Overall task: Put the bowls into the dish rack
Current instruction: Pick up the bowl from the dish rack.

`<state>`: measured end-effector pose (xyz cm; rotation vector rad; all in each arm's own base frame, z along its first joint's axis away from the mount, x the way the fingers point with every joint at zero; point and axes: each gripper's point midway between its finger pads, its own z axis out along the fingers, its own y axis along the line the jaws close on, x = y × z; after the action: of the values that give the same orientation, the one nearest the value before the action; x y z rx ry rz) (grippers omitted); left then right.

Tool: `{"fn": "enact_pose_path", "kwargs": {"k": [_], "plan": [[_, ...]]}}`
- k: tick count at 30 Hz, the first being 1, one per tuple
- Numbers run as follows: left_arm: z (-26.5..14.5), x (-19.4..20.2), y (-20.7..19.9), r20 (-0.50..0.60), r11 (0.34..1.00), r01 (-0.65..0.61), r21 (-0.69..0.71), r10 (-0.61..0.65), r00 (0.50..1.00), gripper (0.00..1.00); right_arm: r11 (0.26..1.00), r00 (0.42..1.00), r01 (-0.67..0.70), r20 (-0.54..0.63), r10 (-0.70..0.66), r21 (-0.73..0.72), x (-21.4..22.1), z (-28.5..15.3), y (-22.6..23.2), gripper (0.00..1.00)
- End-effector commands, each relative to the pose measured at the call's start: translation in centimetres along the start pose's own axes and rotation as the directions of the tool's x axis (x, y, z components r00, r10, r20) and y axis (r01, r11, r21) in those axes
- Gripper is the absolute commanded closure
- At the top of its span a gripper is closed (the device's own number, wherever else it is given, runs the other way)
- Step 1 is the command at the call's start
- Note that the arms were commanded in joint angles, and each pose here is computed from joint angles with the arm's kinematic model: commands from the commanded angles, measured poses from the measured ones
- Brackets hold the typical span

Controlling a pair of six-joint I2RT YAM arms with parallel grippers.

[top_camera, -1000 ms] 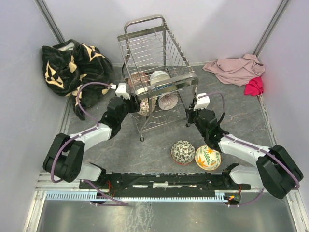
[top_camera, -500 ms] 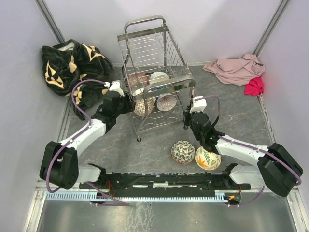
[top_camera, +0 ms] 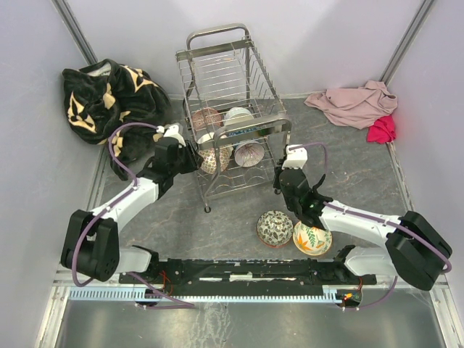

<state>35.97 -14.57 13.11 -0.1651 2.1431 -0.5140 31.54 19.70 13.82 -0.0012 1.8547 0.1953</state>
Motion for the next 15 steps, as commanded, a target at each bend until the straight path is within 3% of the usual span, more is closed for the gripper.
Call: {"fn": "enact_pose_path", "kwargs": {"k": [1, 8, 15], "plan": [[0.6, -0.2, -0.2, 0.004, 0.999, 0.041, 0.015, -0.041, 0.999, 0.58, 0.989, 0.986, -0.134, -0.105, 0.127, -0.062, 2.2, -0.6, 2.7, 1.0], [1.4, 0.0, 0.2, 0.01, 0.999, 0.05, 0.005, -0.05, 0.999, 0.66, 0.989, 0.986, -0.13, -0.11, 0.122, -0.065, 2.4, -0.6, 3.0, 1.0], [2.0, -0.3, 0.3, 0.019, 0.999, 0.043, -0.003, -0.043, 0.999, 0.81, 0.99, 0.986, -0.128, -0.111, 0.121, -0.064, 2.4, -0.5, 3.2, 1.0]]}}
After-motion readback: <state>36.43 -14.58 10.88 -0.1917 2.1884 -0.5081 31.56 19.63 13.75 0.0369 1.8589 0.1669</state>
